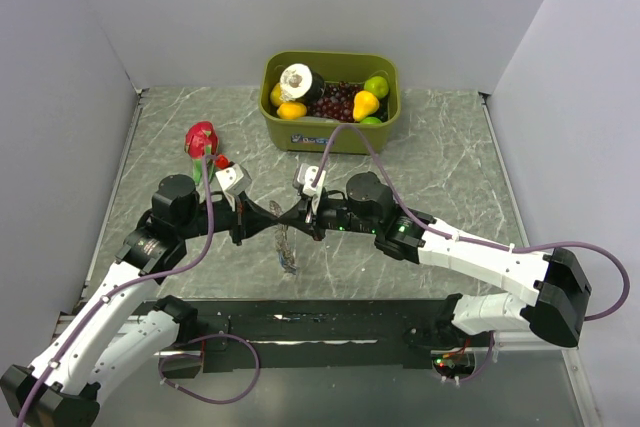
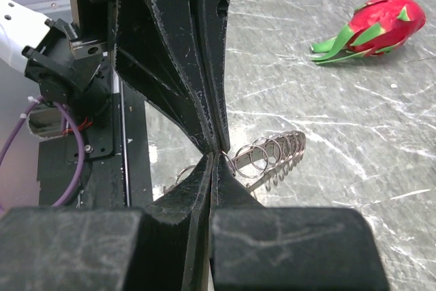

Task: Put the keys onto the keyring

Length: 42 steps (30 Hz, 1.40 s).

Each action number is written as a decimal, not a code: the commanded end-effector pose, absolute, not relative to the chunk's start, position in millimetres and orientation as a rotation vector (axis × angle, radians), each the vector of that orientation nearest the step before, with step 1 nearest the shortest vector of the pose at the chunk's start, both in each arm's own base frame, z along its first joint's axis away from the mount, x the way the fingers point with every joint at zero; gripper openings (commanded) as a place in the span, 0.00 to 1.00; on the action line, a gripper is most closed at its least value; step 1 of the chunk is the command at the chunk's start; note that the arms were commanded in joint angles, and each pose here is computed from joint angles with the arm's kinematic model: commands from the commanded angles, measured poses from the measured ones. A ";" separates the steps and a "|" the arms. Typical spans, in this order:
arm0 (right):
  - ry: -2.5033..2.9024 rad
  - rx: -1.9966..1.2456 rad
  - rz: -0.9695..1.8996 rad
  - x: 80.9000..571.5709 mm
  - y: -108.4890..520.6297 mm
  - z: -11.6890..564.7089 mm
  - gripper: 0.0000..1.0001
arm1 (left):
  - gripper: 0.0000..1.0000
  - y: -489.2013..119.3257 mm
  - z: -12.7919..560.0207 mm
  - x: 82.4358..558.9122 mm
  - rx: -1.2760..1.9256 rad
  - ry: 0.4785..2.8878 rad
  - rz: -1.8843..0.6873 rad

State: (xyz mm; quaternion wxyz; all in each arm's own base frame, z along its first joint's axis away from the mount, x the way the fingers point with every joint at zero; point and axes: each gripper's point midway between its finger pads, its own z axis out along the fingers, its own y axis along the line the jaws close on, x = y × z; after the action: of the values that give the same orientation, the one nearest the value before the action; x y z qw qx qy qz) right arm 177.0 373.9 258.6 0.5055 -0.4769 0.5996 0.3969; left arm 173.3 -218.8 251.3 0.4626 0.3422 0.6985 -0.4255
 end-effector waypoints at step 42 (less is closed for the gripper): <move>1.424 -0.982 0.930 205.3 359.6 277.1 0.00 | 0.01 -231.1 298.5 145.6 0.930 1.475 -1.158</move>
State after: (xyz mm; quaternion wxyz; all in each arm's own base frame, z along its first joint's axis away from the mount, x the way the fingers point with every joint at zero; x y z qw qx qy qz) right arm 191.3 364.4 266.5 0.5280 -0.4343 0.6107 0.3995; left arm 165.6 -222.0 266.5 0.4811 0.3530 0.6731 -0.4369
